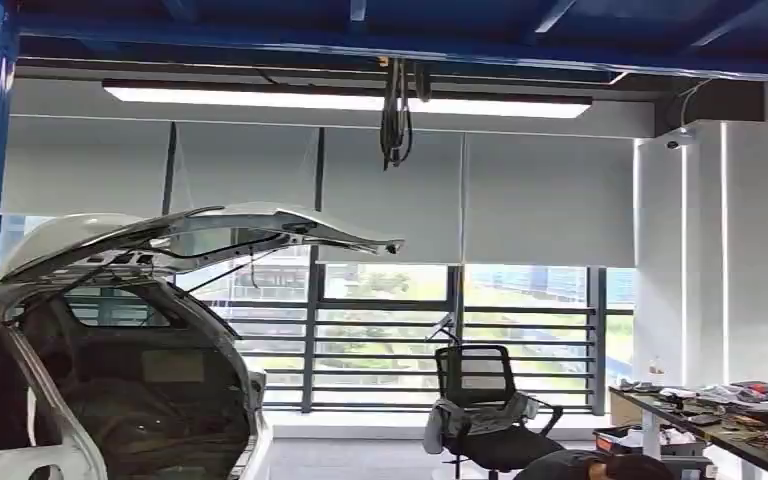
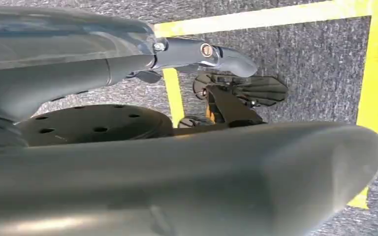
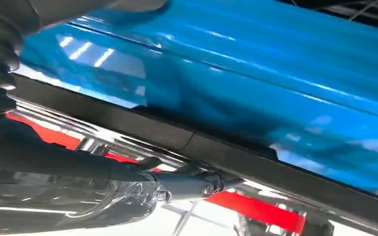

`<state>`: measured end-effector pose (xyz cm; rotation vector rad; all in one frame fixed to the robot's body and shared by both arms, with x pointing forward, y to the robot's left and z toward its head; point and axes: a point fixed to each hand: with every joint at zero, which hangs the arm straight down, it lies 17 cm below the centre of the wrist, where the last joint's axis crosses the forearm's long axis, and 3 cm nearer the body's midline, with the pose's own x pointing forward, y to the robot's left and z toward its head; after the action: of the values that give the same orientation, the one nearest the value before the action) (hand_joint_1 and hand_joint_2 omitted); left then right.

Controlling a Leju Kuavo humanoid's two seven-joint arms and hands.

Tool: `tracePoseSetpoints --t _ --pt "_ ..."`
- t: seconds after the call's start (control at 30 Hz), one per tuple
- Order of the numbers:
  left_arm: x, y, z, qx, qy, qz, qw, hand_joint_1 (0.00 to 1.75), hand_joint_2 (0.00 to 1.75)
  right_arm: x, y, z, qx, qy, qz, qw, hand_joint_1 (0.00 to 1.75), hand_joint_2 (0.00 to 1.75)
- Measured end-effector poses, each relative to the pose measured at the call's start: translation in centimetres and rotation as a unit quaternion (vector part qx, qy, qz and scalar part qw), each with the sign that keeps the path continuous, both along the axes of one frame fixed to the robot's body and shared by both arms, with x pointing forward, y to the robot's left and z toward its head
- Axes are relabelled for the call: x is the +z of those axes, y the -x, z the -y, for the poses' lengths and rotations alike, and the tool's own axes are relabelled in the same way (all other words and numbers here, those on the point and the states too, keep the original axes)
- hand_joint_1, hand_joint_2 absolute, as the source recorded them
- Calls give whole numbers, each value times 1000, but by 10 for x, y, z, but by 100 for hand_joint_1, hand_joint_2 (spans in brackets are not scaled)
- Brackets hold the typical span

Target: Take the parts from the cabinet and place them on the table.

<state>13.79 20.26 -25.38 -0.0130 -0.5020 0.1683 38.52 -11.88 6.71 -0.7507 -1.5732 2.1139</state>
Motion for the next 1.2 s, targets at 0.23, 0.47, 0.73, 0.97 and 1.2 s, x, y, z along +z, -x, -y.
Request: tracePoseSetpoints --t 0.23,0.47,0.73,0.97,1.2 --pt "0 0 0 0 0 1 1000 0 0 13 1 -8 1 -19 12 1000 0 175" --pt "1 -2 -1 0 -2 6 1000 0 0 22 0 -12 -3 -35 16 999 80 175" --pt "1 -3 -2 1 -5 10 1000 0 0 31 -7 -4 -14 -39 28 999 175 175" --pt "2 -4 -3 2 -8 15 1000 0 0 43 -12 1 -18 -41 43 998 175 175" --pt "3 -7 -3 2 -8 22 1000 0 0 49 -14 7 -21 -36 54 998 175 175"
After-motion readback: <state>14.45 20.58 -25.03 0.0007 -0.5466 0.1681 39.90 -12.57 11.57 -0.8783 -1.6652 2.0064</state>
